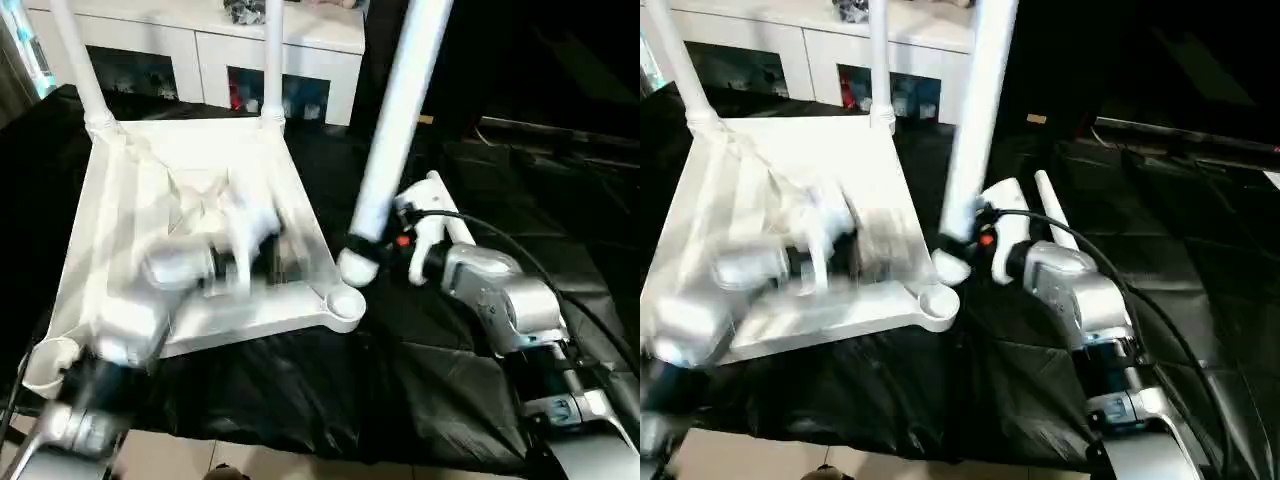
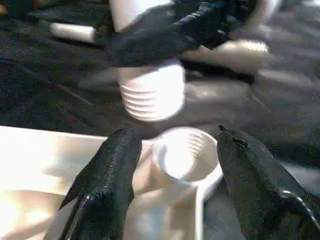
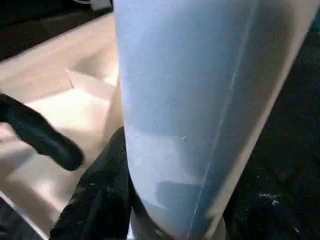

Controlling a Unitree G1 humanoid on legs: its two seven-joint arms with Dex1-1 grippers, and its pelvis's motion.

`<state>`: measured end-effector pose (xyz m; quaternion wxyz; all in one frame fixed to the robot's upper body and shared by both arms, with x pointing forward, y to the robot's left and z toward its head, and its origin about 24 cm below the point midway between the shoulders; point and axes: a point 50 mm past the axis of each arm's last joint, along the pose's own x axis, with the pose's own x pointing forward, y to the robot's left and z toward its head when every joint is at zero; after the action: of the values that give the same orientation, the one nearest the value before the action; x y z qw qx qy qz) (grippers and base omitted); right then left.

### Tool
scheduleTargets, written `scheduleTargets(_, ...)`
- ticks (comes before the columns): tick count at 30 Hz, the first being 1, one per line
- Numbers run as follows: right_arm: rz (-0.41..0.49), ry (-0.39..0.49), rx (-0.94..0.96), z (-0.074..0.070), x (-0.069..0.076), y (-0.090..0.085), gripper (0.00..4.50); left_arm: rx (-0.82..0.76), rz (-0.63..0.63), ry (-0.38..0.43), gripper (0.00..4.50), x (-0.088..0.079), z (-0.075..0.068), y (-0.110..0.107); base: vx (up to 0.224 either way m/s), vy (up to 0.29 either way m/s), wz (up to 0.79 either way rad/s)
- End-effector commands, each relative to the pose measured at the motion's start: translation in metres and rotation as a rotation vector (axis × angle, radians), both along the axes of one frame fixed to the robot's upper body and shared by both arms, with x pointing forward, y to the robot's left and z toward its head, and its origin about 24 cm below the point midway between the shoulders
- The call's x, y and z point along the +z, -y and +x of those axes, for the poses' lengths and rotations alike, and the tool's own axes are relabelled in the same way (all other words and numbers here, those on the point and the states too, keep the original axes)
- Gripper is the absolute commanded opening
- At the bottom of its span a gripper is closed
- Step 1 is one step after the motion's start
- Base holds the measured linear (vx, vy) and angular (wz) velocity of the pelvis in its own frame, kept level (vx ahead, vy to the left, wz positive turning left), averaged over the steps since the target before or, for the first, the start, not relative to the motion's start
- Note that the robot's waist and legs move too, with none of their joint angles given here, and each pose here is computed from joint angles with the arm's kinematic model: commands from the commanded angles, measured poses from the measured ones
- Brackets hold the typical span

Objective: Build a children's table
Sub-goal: Pick table leg

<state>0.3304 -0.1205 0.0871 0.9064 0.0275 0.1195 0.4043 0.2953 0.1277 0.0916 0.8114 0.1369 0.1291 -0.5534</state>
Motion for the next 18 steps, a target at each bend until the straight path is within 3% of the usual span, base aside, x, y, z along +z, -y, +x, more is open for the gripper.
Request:
scheduleTargets(1,0.0,0.048,-0.024,0.001,0.009,0.006,1.89,-0.033,0.032,0.017,2.89,-0.001,-0.002,0.001,0.0,0.0,0.0)
scheduleTargets(4,0.002,0.022,-0.022,-0.005,0.006,0.008,1.89,-0.068,0.103,-0.022,2.52,-0.015,-0.005,-0.005,0.0,0.0,0.0)
scheduleTargets(8,0.005,0.035,-0.02,-0.009,0.005,0.008,1.89,-0.062,0.179,-0.031,2.37,-0.025,-0.005,-0.018,0.0,0.0,0.0)
scheduleTargets(9,0.005,0.035,-0.02,-0.009,0.005,0.008,1.89,-0.062,0.179,-0.031,2.1,-0.025,-0.005,-0.018,0.0,0.0,0.0)
scheduleTargets(18,0.009,0.033,0.003,-0.014,0.005,0.005,1.89,-0.021,0.198,-0.1,1.65,-0.029,-0.007,-0.038,0.0,0.0,0.0)
